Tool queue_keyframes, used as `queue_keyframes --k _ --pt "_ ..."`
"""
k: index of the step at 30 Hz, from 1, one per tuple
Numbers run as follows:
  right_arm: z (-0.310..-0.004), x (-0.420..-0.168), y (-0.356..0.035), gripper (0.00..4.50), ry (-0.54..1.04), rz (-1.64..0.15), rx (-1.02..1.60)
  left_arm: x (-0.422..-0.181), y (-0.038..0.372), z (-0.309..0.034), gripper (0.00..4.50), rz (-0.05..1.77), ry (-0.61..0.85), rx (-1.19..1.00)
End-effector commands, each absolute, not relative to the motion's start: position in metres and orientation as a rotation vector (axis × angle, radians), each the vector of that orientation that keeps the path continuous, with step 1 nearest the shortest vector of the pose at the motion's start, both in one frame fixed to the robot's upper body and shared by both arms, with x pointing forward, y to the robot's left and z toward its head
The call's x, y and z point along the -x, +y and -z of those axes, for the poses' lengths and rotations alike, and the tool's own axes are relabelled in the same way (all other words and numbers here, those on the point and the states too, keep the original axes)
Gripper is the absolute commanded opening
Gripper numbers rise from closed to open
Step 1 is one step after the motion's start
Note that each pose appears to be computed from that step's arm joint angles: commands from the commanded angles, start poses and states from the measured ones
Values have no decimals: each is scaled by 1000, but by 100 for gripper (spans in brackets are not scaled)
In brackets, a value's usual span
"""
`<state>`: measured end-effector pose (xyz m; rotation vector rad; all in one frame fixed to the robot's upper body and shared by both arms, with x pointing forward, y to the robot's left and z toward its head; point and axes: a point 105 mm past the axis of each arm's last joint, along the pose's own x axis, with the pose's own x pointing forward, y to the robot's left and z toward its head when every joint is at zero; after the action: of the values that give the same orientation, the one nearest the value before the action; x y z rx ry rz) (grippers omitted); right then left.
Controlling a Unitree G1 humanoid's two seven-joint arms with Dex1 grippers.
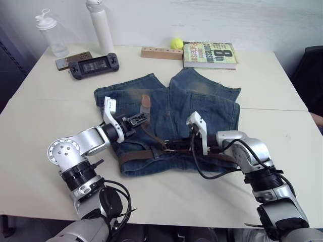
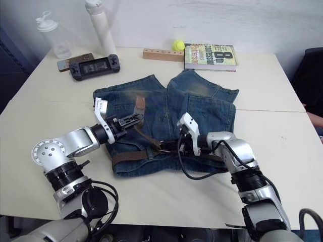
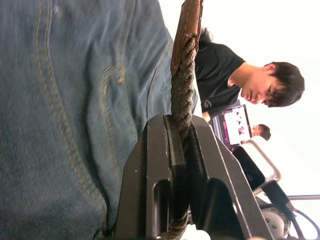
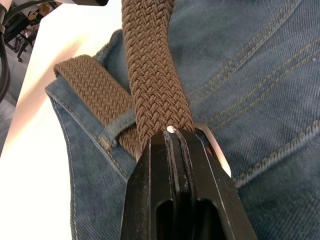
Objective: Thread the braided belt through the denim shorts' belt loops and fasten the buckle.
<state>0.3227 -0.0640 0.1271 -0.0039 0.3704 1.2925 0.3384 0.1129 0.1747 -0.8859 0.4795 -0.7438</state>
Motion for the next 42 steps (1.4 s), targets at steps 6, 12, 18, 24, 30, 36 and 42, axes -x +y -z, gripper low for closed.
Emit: queue_keyframes --k 6,12,18,24,30,36,42 --pt "-116 -323 -69 7 377 -1302 18 -331 114 -168 0 748 486 855" --pt "-106 -322 -68 7 403 -1318 88 -331 115 -166 0 741 487 853" --pt "-102 -323 -63 7 418 -1342 176 -332 115 -168 0 744 480 849" --pt "-84 -332 -66 7 590 -1258 367 -333 112 -169 0 747 475 849" --pt "-82 -326 -66 7 698 -1243 530 -333 107 -170 0 756 456 861" --pt "-74 -319 -57 7 749 -1246 629 -333 104 -182 0 785 413 865" --pt "-65 -319 -48 7 758 -1246 716 -340 105 -207 0 824 351 877"
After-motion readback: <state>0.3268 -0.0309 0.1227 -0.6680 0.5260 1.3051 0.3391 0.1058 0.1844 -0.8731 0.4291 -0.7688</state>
